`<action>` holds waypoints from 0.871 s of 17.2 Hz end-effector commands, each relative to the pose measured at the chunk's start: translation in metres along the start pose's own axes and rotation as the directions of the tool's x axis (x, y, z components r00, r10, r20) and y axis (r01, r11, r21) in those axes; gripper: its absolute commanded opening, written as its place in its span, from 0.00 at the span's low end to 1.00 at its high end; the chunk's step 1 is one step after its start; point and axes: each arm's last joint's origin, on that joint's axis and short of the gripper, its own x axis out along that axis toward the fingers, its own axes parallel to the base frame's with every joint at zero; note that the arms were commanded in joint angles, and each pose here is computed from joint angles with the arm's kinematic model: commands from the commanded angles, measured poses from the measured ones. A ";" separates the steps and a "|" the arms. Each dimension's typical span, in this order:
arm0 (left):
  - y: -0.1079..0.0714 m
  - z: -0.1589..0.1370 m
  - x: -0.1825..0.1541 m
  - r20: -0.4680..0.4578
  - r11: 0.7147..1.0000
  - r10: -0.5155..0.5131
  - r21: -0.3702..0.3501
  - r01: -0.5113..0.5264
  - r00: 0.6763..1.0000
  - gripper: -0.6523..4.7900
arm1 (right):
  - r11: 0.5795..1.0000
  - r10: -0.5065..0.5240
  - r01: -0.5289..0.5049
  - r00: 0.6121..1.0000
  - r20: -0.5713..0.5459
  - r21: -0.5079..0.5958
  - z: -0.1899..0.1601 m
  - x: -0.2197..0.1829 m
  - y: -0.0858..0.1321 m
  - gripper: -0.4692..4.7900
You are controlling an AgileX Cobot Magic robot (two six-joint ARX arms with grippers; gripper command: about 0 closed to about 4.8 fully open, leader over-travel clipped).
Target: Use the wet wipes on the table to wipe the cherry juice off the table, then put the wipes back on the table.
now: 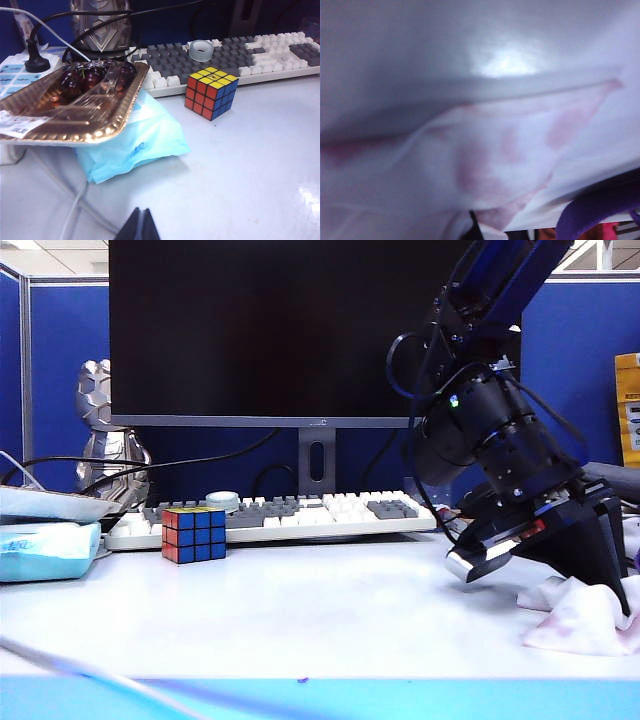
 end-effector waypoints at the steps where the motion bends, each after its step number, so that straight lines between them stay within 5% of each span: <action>1: 0.000 -0.001 0.000 -0.008 1.000 -0.002 -0.004 0.002 1.000 0.12 | 0.981 0.190 -0.187 0.980 0.066 -0.052 0.009 0.000 0.016 0.08; 5: 0.000 -0.001 0.000 -0.008 1.000 -0.002 -0.004 0.002 1.000 0.12 | 0.913 0.370 -0.334 0.920 0.128 -0.234 0.015 -0.011 0.064 0.08; 10: 0.000 -0.001 0.000 -0.008 1.000 -0.002 -0.004 0.002 1.000 0.12 | 0.923 0.362 -0.283 0.867 0.342 -0.261 0.032 -0.036 0.085 0.08; 12: 0.000 -0.001 0.000 -0.008 1.000 -0.002 -0.004 0.002 1.000 0.12 | 0.966 0.245 -0.182 0.868 0.433 -0.181 0.037 -0.050 0.076 0.08; 15: 0.000 -0.001 0.000 -0.008 1.000 -0.002 -0.004 0.002 1.000 0.12 | 0.998 0.061 -0.043 0.920 0.387 -0.056 0.032 -0.050 0.051 0.08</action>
